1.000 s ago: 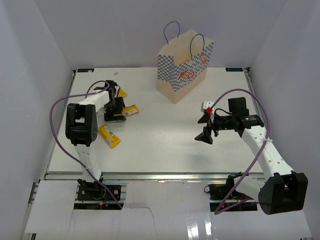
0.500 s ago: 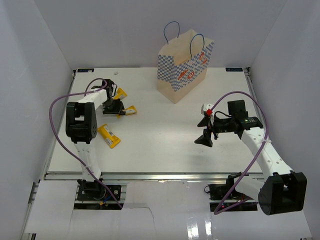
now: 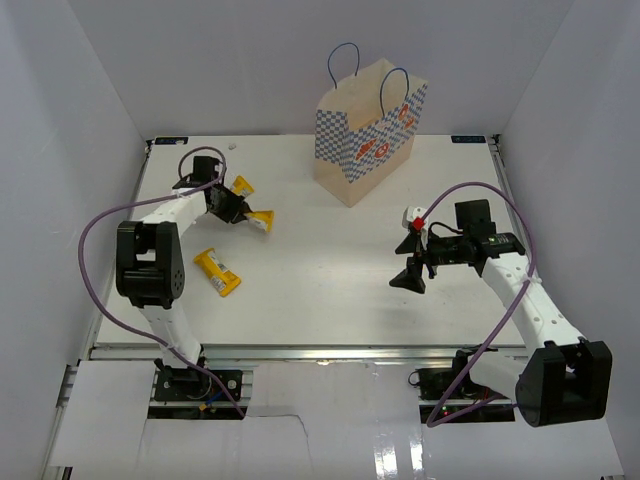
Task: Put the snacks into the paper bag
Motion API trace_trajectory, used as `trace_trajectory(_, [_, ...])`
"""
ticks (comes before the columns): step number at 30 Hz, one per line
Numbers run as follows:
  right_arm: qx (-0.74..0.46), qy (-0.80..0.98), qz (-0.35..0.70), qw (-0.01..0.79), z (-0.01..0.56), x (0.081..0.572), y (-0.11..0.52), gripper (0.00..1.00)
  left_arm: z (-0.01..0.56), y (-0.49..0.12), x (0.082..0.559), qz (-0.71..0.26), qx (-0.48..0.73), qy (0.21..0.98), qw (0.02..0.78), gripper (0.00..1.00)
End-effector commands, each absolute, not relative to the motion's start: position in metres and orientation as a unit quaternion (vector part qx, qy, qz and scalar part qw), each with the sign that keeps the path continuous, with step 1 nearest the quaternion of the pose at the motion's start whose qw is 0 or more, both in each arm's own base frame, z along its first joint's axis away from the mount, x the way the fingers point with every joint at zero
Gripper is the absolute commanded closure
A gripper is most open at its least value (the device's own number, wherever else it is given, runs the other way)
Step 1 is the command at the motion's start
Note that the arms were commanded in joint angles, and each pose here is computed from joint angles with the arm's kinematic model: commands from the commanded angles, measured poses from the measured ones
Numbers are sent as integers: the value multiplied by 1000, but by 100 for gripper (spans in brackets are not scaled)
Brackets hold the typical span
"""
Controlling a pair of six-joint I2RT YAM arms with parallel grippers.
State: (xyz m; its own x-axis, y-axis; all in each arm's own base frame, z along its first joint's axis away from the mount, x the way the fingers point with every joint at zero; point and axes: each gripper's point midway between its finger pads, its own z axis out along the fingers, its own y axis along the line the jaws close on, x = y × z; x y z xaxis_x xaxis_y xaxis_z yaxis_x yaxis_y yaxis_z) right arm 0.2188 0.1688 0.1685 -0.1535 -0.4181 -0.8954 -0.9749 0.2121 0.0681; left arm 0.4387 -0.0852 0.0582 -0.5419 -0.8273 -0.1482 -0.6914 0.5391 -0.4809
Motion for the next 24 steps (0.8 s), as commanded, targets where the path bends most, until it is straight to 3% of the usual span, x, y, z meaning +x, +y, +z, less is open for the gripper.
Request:
trace_trajectory(1, [-524, 659, 355, 405, 176, 225, 171, 4, 157, -116, 469, -304, -258, 858, 324, 100])
trace_trajectory(7, [-525, 660, 348, 409, 177, 228, 170, 4, 259, -181, 483, -425, -67, 797, 424, 100])
trace_trajectory(13, [-523, 663, 346, 409, 174, 227, 167, 4, 342, -257, 481, -467, 81, 726, 499, 100])
trace_trajectory(17, [-523, 665, 345, 407, 171, 226, 167, 4, 413, -290, 482, -489, 118, 650, 570, 100])
trace_trajectory(24, [-520, 667, 350, 404, 167, 223, 167, 4, 466, -338, 515, -488, 111, 587, 636, 100])
